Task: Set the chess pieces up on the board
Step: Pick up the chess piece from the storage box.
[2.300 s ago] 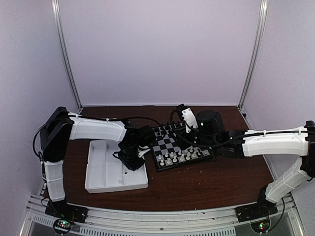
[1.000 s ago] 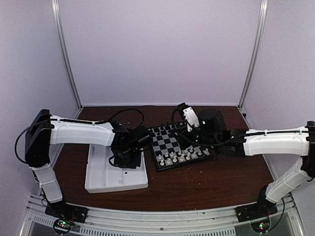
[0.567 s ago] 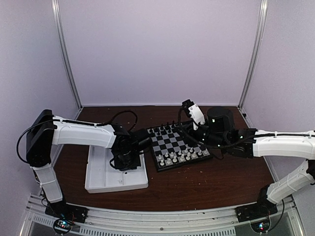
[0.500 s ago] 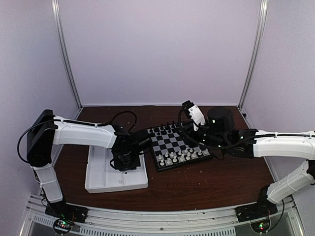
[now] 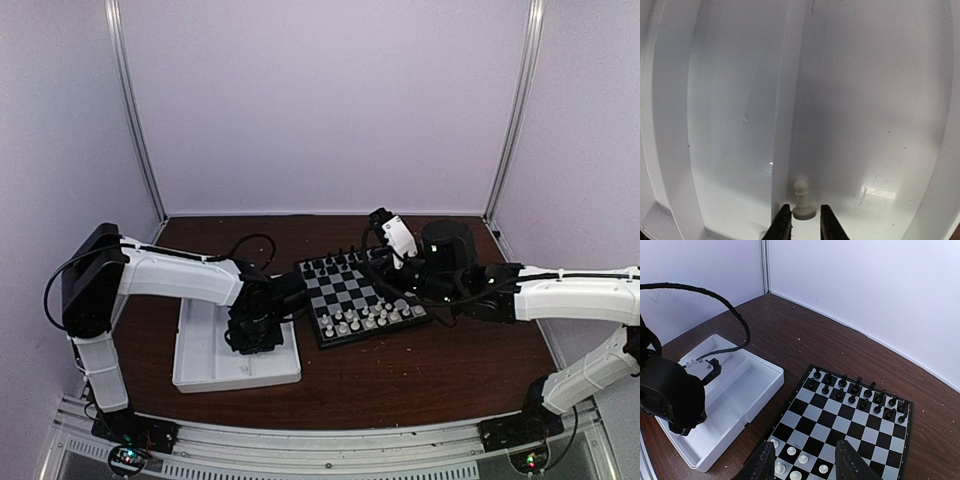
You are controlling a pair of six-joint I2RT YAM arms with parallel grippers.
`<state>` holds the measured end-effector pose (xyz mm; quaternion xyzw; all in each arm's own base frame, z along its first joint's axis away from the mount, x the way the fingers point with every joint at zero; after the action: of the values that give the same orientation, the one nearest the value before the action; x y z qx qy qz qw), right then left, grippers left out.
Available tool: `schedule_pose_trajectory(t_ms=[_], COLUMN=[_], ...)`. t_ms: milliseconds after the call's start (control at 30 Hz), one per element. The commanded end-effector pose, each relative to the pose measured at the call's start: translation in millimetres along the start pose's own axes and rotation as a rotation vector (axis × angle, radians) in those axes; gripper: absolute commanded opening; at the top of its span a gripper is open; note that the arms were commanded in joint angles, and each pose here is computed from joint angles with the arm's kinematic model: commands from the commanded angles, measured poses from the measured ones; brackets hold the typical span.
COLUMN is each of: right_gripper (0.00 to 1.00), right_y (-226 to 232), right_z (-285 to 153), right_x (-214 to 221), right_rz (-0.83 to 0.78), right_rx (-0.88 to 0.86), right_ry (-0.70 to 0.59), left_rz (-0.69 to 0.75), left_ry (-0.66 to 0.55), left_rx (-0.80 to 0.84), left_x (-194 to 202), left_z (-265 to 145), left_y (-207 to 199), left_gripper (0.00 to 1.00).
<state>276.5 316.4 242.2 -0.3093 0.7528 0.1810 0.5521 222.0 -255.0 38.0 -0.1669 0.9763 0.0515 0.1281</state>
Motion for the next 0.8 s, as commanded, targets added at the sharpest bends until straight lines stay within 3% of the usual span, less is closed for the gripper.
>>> schedule_pose_trajectory(t_ms=[0, 500, 767], right_gripper=[0.43, 0.44, 0.44], right_y=[-2, -1, -1], right_z=[-3, -4, -1], right_x=[0, 0, 0], right_rz=[-0.001, 0.001, 0.001], right_rx=[-0.002, -0.01, -0.008], right_ry=[-0.004, 0.008, 0.012], left_rz=[-0.004, -0.023, 0.015], left_ry=[0.018, 0.024, 0.031], left_rx=[-0.035, -0.059, -0.027], left_x=[4, -4, -7], left_z=[6, 25, 19], left_y=[3, 8, 0], left_gripper=[0.21, 0.2, 0.03])
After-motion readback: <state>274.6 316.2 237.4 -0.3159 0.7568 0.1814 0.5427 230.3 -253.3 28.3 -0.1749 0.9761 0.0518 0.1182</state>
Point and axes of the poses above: each gripper's point midway between its finger pads, its own z axis out along the fingers, its own y axis along the line the jaws close on, x = y × z, the point moved 1 cm from there along -z, back along the fingers, and after that the axes turned 3 degrees about -z, right-handed, at the moved point
